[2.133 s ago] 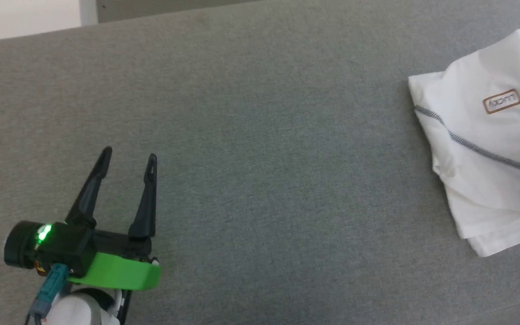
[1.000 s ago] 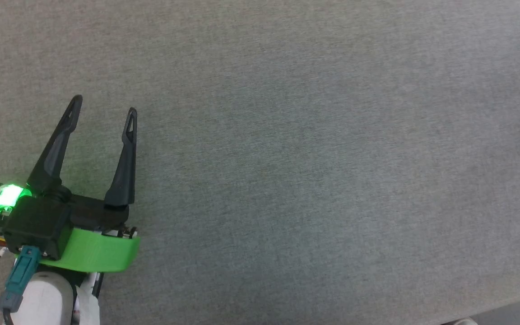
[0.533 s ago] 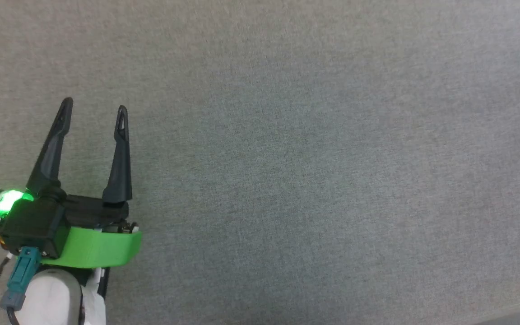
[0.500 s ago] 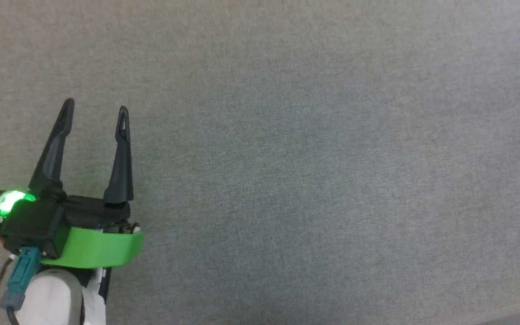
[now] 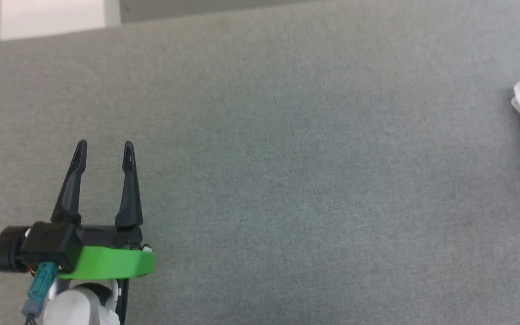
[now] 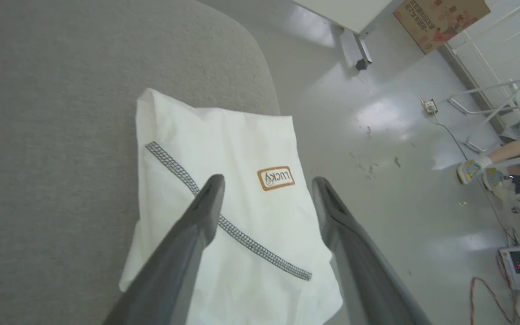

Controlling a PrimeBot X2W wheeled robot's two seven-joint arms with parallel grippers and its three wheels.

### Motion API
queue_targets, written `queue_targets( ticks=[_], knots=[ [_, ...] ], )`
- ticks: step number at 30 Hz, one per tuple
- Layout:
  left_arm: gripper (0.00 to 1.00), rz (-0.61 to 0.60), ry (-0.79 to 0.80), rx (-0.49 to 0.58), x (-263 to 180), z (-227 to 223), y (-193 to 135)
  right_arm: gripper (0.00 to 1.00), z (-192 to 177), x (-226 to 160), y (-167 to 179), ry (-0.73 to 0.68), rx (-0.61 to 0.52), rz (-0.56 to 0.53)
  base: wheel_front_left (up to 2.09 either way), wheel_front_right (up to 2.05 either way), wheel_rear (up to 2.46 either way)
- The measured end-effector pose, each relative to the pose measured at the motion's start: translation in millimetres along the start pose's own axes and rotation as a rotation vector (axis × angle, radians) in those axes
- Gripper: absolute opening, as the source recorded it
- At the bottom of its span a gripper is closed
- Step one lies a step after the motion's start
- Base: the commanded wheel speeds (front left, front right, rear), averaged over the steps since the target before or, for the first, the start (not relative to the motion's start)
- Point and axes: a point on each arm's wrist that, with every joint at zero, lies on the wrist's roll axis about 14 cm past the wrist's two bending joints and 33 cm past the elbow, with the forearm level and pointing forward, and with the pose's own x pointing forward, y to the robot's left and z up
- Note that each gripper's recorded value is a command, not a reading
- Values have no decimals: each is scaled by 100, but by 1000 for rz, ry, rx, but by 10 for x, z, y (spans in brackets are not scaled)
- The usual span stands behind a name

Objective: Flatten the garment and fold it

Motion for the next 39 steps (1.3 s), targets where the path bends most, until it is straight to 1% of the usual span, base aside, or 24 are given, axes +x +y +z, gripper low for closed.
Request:
queue_targets(
  ticks=[7,11,16,21,24,28,32,39],
  knots=[
    [100,46,-51,36,-215,271,56,100,462,-315,361,-255,217,55,0,0,0],
    [100,60,-52,49,-378,351,67,100,737,-586,520,-405,337,76,0,0,0],
    [100,91,-59,65,-571,442,124,100,900,-928,840,-524,413,132,0,0,0],
    [100,118,-48,75,-766,466,170,100,1011,-1228,1046,-621,493,166,0,0,0],
    [100,129,-42,70,-881,474,166,100,1000,-1383,1127,-653,529,172,0,0,0],
    [100,137,-33,62,-1038,468,124,100,866,-1561,1206,-675,522,179,0,0,0],
    [100,138,-16,67,-1181,432,94,100,722,-1711,1354,-677,479,210,0,0,0],
    [100,120,-6,84,-1289,401,7,100,610,-1845,1512,-677,468,259,0,0,0]
  ],
)
